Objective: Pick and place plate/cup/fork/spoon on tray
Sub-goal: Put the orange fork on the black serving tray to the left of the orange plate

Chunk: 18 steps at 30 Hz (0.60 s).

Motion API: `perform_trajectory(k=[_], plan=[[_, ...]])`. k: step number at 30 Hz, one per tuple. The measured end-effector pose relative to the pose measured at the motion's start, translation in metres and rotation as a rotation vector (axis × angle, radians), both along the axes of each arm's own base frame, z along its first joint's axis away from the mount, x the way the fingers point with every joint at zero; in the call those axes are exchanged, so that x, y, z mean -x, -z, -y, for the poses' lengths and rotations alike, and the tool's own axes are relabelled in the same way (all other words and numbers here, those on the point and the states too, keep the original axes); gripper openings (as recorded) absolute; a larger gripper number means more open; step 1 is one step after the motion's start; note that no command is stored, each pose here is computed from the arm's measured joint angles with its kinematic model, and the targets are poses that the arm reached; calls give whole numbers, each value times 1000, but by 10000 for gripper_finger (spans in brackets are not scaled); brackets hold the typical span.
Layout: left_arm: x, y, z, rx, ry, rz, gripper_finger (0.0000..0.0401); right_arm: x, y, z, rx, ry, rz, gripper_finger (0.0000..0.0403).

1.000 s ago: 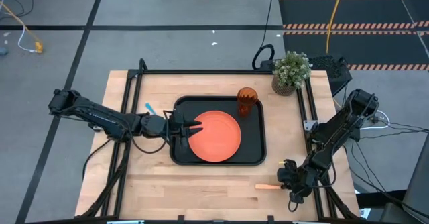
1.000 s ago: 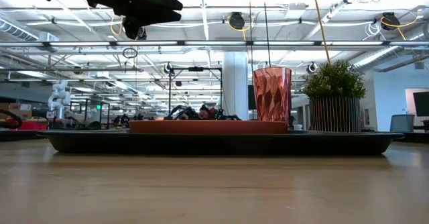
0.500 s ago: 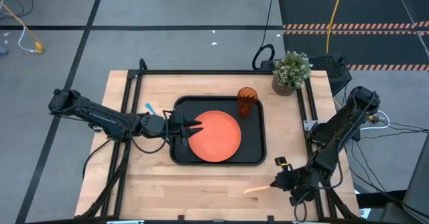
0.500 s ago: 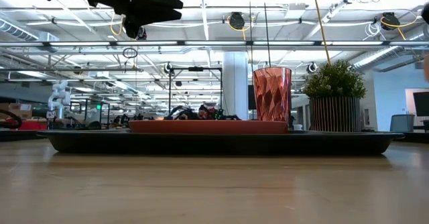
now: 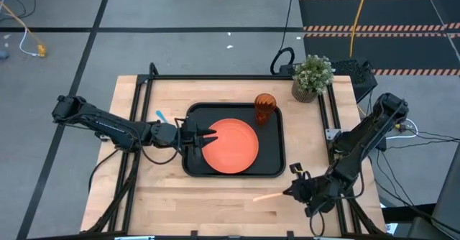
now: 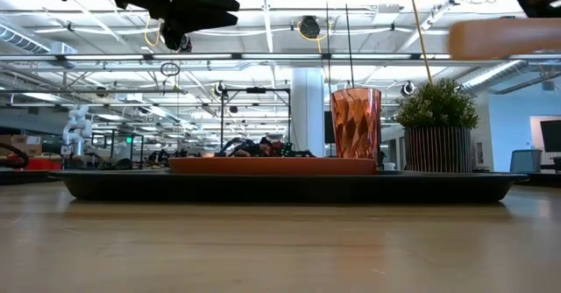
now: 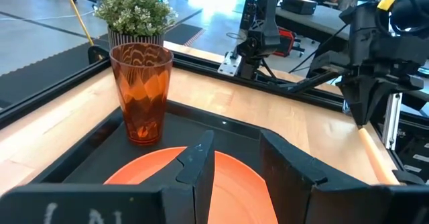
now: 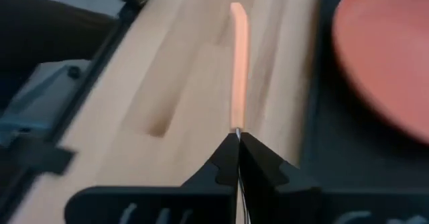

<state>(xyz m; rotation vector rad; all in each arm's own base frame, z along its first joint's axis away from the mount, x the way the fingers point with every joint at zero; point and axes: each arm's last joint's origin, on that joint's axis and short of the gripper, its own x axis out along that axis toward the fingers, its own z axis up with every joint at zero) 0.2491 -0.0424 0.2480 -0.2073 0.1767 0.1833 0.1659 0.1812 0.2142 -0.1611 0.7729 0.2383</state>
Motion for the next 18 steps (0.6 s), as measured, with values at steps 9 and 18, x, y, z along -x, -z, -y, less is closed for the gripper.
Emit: perform_trajectory(k=[9,18], plan=[[-1,-5,0,2,-1,47,120,-37,-11,24,164,-51,169,0],[-1,-5,0,-13,2,46,120,-65,-17,55,183,-114,210,0]])
